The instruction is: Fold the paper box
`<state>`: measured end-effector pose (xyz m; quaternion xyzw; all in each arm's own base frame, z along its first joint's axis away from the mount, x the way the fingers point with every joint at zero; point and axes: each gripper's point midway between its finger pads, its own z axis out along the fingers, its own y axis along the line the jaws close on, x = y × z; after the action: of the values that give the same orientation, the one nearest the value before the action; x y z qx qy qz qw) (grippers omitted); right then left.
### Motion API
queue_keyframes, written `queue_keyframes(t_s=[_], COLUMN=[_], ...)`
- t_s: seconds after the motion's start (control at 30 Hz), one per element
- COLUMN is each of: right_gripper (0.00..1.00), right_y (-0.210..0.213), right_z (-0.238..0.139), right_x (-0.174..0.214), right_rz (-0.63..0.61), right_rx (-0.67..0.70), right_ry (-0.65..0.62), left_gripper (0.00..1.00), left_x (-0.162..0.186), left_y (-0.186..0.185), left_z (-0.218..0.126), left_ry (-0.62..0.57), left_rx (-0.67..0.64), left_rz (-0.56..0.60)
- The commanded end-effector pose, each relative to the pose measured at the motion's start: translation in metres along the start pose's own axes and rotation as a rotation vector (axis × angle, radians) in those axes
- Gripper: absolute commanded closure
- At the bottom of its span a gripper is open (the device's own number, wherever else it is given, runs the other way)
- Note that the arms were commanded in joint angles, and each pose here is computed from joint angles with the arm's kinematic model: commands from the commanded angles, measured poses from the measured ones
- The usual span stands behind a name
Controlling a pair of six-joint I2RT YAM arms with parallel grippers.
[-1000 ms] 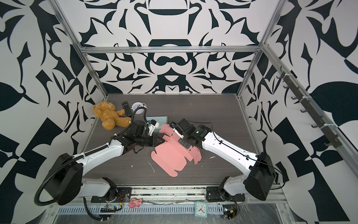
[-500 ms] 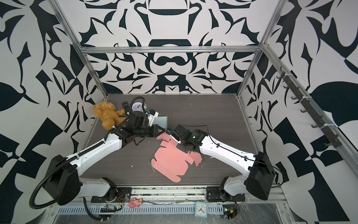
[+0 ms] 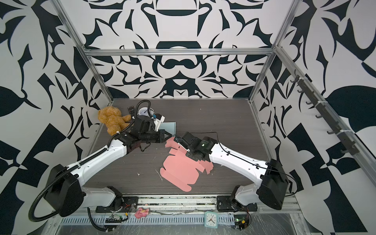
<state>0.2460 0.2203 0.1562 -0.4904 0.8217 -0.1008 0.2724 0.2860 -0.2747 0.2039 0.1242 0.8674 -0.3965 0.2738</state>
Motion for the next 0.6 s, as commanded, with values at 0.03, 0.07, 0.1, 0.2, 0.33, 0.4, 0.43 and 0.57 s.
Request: queue_keyframes(t_s=[0.03, 0.07, 0.1, 0.2, 0.33, 0.4, 0.43, 0.57], right_gripper=[1.0, 1.0, 1.0, 1.0, 1.0, 1.0, 1.0, 1.0], right_y=[-0.005, -0.005, -0.005, -0.005, -0.005, -0.005, -0.005, -0.006], right_z=[-0.006, -0.007, -0.008, -0.009, -0.008, -0.007, -0.007, -0.008], right_x=[-0.008, -0.009, -0.009, -0.011, -0.01, -0.01, -0.01, -0.009], right_rz=[-0.003, -0.003, -0.003, -0.003, -0.003, -0.003, -0.002, -0.003], right_rx=[0.028, 0.027, 0.028, 0.035, 0.036, 0.039, 0.042, 0.044], right_ry=[-0.037, -0.039, -0.043, -0.05, -0.046, -0.044, -0.044, -0.05], left_gripper=[0.93, 0.93, 0.93, 0.92, 0.92, 0.92, 0.92, 0.93], left_x=[-0.002, -0.004, -0.005, -0.007, -0.002, 0.003, 0.007, 0.023], left_y=[0.0, -0.001, -0.003, -0.007, -0.007, -0.004, -0.002, 0.008], left_z=[0.0, 0.002, 0.005, 0.01, 0.008, 0.004, 0.002, -0.001], left_ry=[0.007, 0.009, 0.015, 0.034, 0.038, 0.038, 0.038, 0.053], left_rx=[0.002, 0.007, 0.012, 0.035, 0.033, 0.023, 0.016, -0.007], left_rz=[0.001, 0.002, 0.003, 0.001, 0.004, 0.0, -0.003, -0.023])
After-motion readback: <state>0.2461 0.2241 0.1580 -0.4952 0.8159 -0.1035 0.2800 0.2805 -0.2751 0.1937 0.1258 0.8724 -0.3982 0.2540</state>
